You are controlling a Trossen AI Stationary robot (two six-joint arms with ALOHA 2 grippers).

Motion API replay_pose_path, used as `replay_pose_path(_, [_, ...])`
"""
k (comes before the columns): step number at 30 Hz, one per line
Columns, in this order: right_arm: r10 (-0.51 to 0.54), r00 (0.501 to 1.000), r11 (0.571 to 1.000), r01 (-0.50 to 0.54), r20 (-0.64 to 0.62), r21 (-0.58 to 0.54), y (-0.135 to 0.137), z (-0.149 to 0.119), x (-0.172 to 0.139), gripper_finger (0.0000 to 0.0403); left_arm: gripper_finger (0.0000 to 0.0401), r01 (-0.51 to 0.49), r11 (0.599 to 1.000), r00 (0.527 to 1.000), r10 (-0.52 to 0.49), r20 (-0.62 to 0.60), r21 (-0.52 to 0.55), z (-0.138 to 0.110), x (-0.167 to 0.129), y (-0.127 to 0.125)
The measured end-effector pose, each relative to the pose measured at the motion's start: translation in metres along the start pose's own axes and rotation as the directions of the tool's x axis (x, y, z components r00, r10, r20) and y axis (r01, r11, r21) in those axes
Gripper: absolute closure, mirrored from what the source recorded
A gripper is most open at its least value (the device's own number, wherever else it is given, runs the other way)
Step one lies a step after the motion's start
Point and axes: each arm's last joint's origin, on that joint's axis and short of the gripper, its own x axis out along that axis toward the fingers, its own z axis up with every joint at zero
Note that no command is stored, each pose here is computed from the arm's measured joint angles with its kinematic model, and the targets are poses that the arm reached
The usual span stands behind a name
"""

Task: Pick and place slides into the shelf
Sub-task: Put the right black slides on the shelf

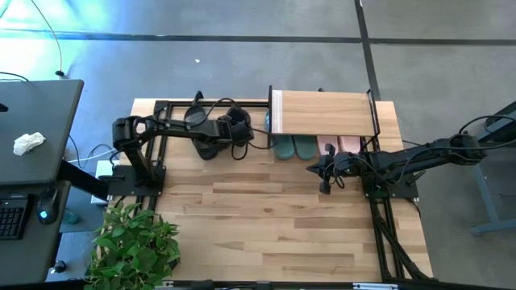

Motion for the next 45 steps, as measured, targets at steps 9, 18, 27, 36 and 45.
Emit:
replay_pose_path(9, [-0.016,1.000,1.000,0.016,0.002,0.001,0.000,0.000,0.000,0.0403,0.0399,-0.197,0.969,0.980,0.194,-0.037,-0.150,-0.001,-0.052,0.031])
replay_pose_path(18, [-0.012,0.998,0.998,0.008,0.065,0.062,0.000,0.006,0.000,0.0403,0.0400,-0.345,0.872,0.932,0.362,-0.016,-0.347,-0.006,-0.114,0.065])
replay_pose_path(27, [-0.047,0.931,0.945,-0.076,0.363,0.318,0.000,0.036,-0.007,0.0403,0.0401,-0.382,0.693,0.848,0.526,0.066,-0.611,0.002,-0.176,0.088])
replay_pose_path(36, [-0.257,0.788,0.923,0.030,0.559,0.383,0.008,0.056,-0.021,0.0397,0.0401,-0.401,0.664,0.818,0.570,0.080,-0.631,0.036,-0.185,0.078])
replay_pose_path(45, [-0.277,0.749,0.931,0.056,0.602,0.360,0.003,0.061,-0.014,0.0299,0.0401,-0.415,0.702,0.829,0.554,0.078,-0.578,0.071,-0.166,0.063])
